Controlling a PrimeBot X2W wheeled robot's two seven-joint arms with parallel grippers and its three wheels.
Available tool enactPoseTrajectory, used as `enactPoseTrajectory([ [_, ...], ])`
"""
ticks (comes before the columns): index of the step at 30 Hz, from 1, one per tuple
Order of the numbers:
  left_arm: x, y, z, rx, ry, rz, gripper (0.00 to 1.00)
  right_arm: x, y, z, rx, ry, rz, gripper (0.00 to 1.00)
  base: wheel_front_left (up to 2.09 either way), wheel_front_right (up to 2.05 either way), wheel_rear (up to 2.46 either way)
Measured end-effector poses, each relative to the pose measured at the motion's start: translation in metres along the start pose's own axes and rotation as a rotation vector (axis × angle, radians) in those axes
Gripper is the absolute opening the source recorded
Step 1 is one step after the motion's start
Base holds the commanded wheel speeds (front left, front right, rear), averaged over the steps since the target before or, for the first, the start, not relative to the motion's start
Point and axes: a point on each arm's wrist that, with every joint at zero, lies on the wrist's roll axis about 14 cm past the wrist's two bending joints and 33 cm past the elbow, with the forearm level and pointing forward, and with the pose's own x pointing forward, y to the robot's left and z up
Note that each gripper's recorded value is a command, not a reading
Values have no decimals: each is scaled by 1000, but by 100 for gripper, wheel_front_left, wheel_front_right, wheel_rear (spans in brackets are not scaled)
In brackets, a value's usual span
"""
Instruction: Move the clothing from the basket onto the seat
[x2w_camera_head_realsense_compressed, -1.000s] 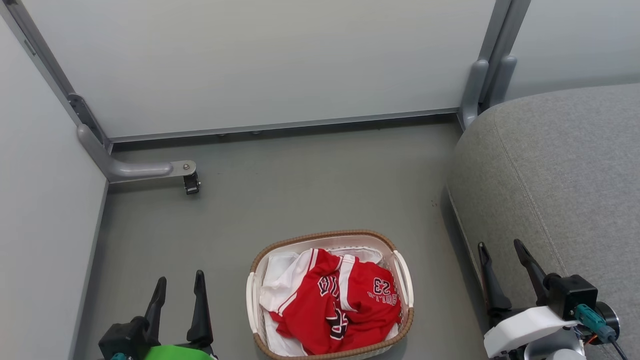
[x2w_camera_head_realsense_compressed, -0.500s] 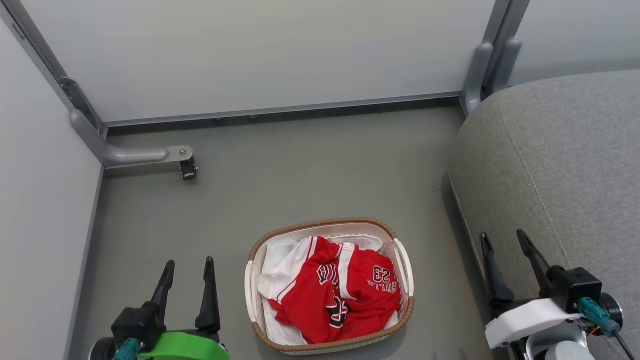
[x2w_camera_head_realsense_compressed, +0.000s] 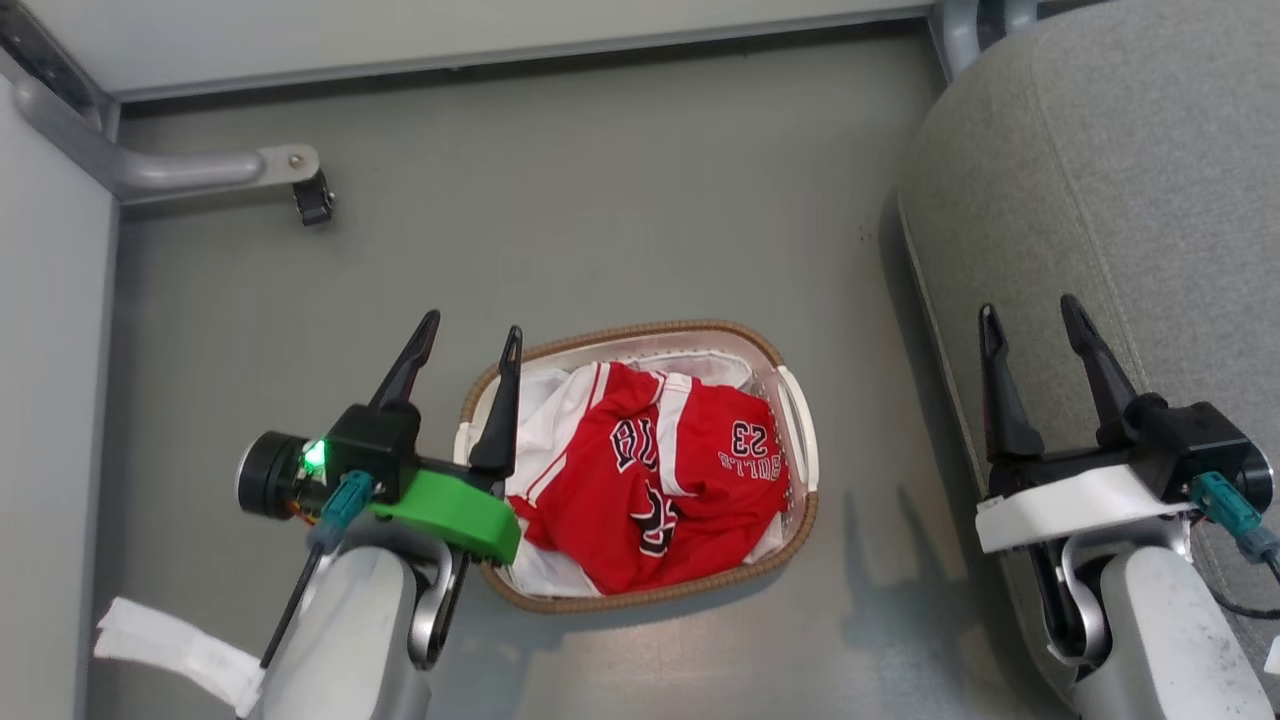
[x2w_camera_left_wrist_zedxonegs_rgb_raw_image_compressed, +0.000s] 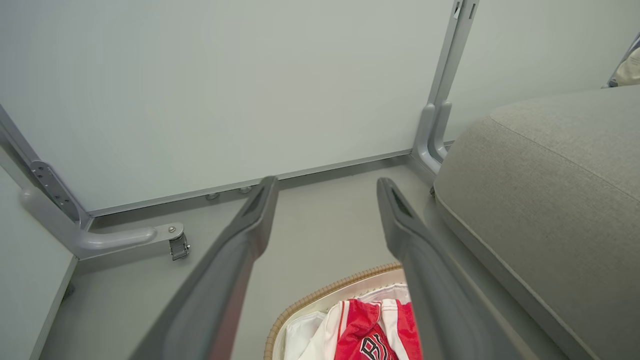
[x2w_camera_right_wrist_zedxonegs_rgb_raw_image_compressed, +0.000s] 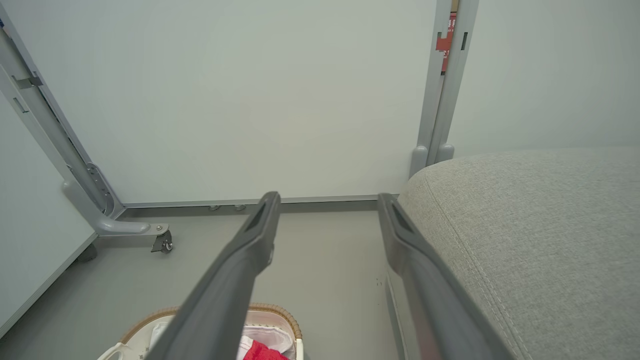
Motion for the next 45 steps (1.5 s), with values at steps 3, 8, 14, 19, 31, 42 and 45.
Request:
enactPoseTrajectory([
  [3, 22, -5, -21, 32, 56, -54, 100, 13, -6, -8, 2, 6, -11, 100, 0, 0, 0],
  [8, 53, -24, -70, 63, 168, -174, 100, 32, -19, -35, 17, 44, -35, 100, 0, 0, 0],
  [14, 47, -41, -164, 61, 415, -279, 100, 37, -37, -71, 32, 112, -77, 100, 0, 0, 0],
  [19, 37, -48, -226, 54, 596, -331, 100, 35, -52, -96, 30, 164, -110, 100, 0, 0, 0],
  [31, 24, -52, -308, 69, 829, -331, 100, 24, -76, -121, 10, 228, -165, 100, 0, 0, 0],
  [42, 13, -40, -331, 85, 910, -284, 0, 17, -77, -128, -6, 259, -163, 100, 0, 0, 0],
  [45, 18, -39, -324, 62, 884, -260, 0, 17, -76, -125, -7, 256, -160, 100, 0, 0, 0],
])
